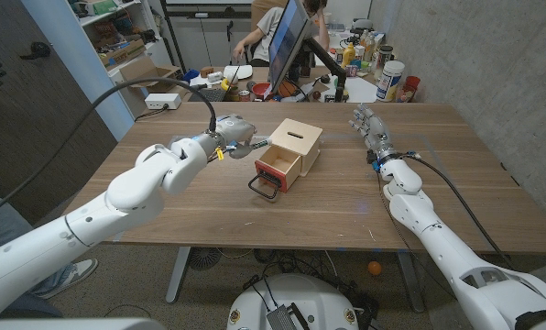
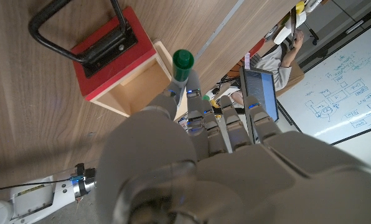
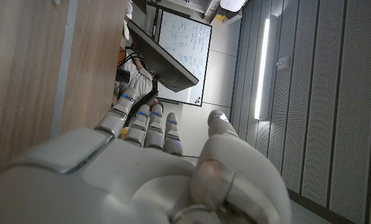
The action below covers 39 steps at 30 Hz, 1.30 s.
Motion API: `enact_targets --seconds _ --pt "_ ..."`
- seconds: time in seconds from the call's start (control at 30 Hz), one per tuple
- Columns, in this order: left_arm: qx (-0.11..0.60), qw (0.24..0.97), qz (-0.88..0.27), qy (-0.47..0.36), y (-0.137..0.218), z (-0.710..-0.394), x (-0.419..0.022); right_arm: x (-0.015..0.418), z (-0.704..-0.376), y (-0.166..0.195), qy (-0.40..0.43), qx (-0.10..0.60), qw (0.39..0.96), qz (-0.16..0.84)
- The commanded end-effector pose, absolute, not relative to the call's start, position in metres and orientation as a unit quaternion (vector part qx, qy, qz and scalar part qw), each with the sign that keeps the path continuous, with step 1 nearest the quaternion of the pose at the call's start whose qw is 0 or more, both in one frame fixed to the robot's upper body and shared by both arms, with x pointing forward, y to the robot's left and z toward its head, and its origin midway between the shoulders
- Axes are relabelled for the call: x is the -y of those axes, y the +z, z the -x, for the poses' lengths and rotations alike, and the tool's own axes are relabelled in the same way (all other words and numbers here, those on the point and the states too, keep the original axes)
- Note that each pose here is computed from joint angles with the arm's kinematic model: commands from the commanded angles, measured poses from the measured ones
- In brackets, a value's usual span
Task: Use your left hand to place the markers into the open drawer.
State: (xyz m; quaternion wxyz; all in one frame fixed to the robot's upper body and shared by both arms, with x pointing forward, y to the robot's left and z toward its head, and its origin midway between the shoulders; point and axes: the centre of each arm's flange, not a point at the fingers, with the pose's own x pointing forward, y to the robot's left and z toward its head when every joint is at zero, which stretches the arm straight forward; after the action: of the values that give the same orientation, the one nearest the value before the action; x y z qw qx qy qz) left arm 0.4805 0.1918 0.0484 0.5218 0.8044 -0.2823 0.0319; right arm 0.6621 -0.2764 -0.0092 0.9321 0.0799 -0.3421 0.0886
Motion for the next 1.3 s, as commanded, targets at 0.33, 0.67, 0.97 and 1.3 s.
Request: enact_targets --seconds 0.33,0.67,0.97,1.3 --pt "0.291 0.48 -0.825 0.061 0.036 -0.481 -0.197 0.274 -0.66 -0.013 0.091 0.336 0.934 -0.079" --pt "0.308 0.44 -0.841 0.066 0.029 -0.489 -0.196 0.275 -0.659 -0.016 0.088 0.334 0.935 -0.08" --pt "0.319 0.428 -0.843 0.064 0.032 -0.494 -0.194 0.277 -0.657 -0.018 0.085 0.333 0.935 -0.081" --pt "0.327 0.408 -0.849 0.07 0.036 -0.498 -0.19 0.278 -0.658 -0.017 0.085 0.335 0.935 -0.084"
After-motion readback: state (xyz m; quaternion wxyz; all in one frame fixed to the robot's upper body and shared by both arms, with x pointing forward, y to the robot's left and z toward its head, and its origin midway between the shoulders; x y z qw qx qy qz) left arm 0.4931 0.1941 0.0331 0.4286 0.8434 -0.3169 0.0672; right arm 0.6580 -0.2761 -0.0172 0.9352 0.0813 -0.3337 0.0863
